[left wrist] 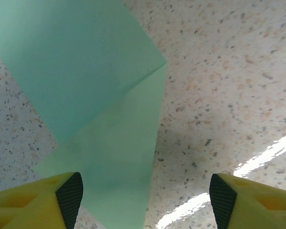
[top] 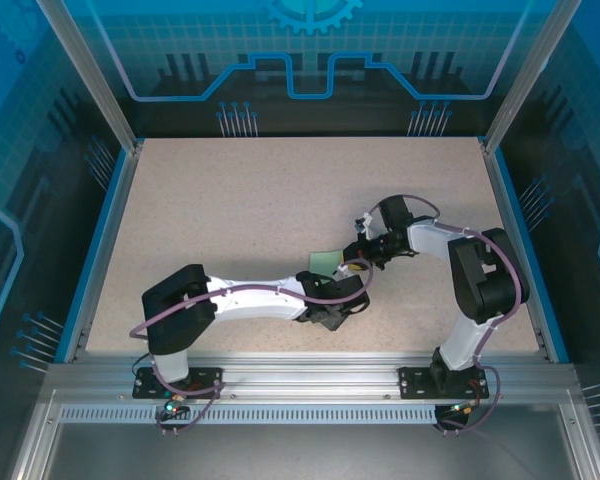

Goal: Fold a paper plane with a square sheet of paper (fold left side to right side)
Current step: Fold the wing for the fifth time at the center of the table.

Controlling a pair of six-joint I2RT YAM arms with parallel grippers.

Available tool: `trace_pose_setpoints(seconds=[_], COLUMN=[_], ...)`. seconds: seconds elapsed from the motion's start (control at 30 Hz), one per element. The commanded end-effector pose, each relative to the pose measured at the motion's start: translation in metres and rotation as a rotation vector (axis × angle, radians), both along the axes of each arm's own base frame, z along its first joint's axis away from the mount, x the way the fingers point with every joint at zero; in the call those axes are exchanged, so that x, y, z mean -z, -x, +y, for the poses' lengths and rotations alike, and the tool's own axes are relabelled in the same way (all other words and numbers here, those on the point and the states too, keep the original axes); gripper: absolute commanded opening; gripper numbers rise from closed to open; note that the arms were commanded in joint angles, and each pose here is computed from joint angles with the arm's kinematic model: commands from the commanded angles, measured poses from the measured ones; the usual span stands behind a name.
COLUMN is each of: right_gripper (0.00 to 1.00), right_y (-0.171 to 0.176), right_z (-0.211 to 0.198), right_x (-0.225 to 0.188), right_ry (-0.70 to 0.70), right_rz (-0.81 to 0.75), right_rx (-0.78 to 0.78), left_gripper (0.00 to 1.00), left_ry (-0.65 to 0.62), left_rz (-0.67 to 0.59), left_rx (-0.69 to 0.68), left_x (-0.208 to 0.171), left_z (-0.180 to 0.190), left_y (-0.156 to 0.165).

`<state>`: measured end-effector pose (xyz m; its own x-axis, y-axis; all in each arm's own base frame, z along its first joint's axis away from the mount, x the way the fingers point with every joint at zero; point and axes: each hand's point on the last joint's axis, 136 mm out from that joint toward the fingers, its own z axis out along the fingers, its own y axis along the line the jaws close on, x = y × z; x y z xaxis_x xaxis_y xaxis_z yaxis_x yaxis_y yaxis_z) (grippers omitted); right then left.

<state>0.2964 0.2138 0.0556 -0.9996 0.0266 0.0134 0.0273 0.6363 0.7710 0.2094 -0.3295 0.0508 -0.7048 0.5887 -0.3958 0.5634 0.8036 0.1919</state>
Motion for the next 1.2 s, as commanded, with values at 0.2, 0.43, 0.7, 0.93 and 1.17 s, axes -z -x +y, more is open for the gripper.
trace_pose_setpoints(seconds=[0.2, 0.43, 0.7, 0.93, 1.17], right_gripper=[0.00, 0.00, 0.00, 0.00, 0.18], right_y=[0.001, 0.000, 0.001, 0.002, -0.010], right_z=[0.006, 0.006, 0.006, 0.006, -0.010], right_x=[0.001, 0.003, 0.004, 0.004, -0.011], right_ry=[-0.011, -0.012, -0.005, 0.002, 0.074], right_rz=[0.027, 0.030, 0.029, 0.017, -0.093], right_rx=[-0.016, -0.016, -0.026, -0.034, 0.011], left_gripper=[0.66, 0.51, 0.30, 0.17, 0.09], left_ry=[-0.093, -0.119, -0.136, -0.126, -0.050], left_rz=[-0.039, -0.037, -0.036, -0.043, -0.011], left_rx=[-0.066, -0.062, -0.064, -0.072, -0.086], left_x=[0.009, 0.016, 0.019, 0.016, 0.008], left_z=[0.009, 0.010, 0.011, 0.012, 0.008], left_y=[-0.007, -0.007, -0.008, -0.008, -0.008])
